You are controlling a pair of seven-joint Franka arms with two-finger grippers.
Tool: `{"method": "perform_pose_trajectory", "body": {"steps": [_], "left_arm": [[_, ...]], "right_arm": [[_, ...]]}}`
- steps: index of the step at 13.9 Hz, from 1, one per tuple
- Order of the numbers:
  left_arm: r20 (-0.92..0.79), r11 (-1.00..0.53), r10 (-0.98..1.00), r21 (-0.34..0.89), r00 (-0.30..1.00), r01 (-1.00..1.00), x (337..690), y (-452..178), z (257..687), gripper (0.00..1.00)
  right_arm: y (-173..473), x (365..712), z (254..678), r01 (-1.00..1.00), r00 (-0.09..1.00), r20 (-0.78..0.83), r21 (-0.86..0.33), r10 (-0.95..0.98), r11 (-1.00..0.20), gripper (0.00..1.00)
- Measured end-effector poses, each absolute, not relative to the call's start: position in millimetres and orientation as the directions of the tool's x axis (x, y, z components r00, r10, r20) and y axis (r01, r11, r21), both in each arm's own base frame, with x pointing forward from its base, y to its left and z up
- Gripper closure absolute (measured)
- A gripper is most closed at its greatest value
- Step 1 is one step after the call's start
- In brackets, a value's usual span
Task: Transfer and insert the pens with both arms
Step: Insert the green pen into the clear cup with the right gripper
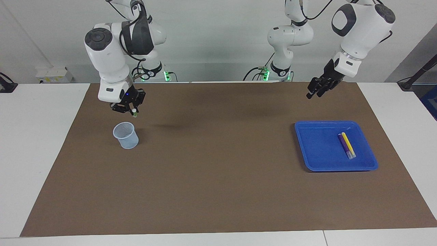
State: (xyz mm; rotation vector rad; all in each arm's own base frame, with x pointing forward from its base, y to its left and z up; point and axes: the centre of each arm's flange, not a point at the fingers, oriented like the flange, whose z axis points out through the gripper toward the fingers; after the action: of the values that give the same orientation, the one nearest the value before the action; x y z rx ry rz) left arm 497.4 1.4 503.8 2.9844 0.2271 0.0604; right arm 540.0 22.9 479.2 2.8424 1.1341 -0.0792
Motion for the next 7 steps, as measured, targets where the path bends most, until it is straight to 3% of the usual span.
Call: {"method": "perform_pose_trajectory", "body": {"steps": [7], "left_arm": [[0.078,-0.994,0.077,0.089,0.994,0.070,540,61,423,0.39]], "right_arm": [[2,539,455,0.699,0.715,-0.054,0.076,0.697,-0.711,0.81]]}}
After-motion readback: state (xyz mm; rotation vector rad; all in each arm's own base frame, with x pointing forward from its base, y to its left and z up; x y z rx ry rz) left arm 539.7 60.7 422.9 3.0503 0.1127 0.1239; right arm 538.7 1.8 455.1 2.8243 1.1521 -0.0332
